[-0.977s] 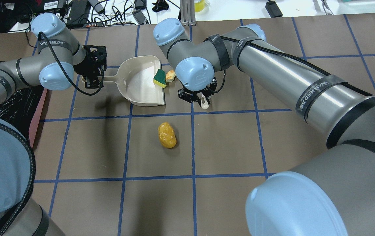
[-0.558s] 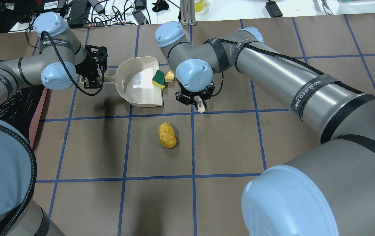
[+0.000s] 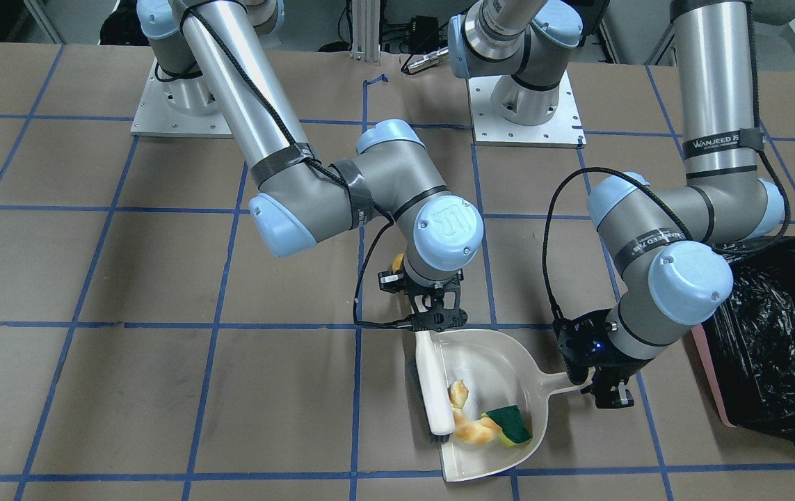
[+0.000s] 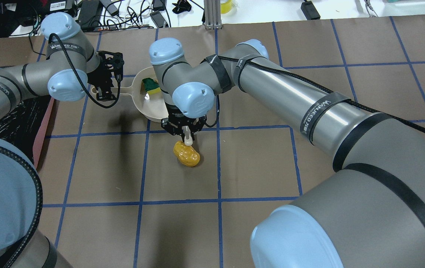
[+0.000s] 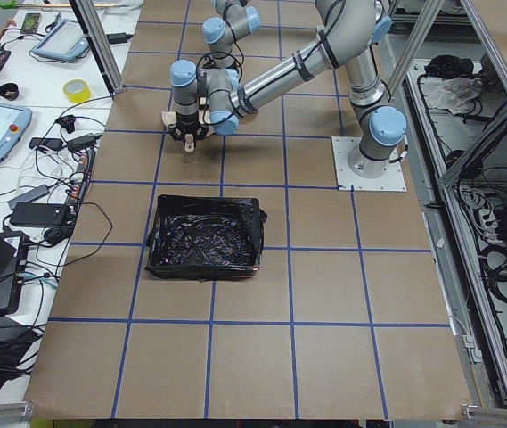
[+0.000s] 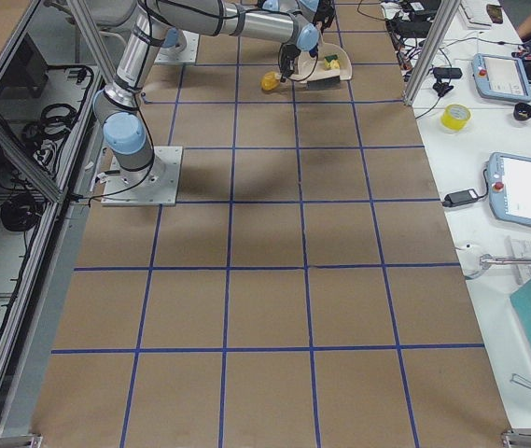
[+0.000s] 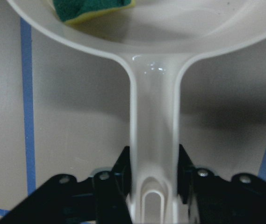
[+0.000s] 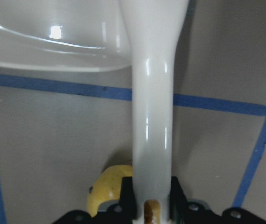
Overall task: Sweep and dump trash into bin
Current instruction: 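Move the brush behind the yellow potato with the right gripper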
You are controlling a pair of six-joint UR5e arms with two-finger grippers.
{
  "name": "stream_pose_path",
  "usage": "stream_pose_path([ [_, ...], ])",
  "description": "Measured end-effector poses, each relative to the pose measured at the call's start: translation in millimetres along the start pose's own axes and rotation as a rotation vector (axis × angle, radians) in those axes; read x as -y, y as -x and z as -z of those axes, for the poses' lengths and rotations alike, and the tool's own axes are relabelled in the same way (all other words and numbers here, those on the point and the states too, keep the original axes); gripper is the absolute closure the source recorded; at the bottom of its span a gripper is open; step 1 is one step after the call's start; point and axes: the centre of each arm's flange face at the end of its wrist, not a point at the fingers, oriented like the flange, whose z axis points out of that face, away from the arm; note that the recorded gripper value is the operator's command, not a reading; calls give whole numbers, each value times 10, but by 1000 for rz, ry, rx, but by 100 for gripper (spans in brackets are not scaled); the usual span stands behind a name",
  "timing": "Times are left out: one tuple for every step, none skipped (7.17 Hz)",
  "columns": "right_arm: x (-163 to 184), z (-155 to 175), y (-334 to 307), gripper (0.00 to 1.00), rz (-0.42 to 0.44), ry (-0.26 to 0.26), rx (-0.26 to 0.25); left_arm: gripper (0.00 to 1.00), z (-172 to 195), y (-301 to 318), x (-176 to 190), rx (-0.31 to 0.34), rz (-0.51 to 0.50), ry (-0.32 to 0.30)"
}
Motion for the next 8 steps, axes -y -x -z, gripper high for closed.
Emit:
stream_pose_path([
  [-33,82,160,100,18,-5,27,100,8,-1,3,1,0,-1],
  [-55,121,211,100,32,-3,28,100,24,-2,4,3,-1,-1],
  [-75,155,185,100,43,3,5,100,41,-5,6,6,-2,-2],
  [-98,256,92,100,45,2,-32,100,60,-6,6,9,-3,-4],
  [-112,448,-95,100,29,-1,-64,100,90,-3,-14,13,-6,-7],
  [-134,685,-369,100,-2,3,-92,100,124,-5,-59,15,-5,-9],
  [-220,910,-644,100,-35,20,-111,100,163,-35,-149,3,-7,-8],
  [-366,1022,-832,100,-61,48,-123,100,178,-129,-286,-21,-29,-6],
])
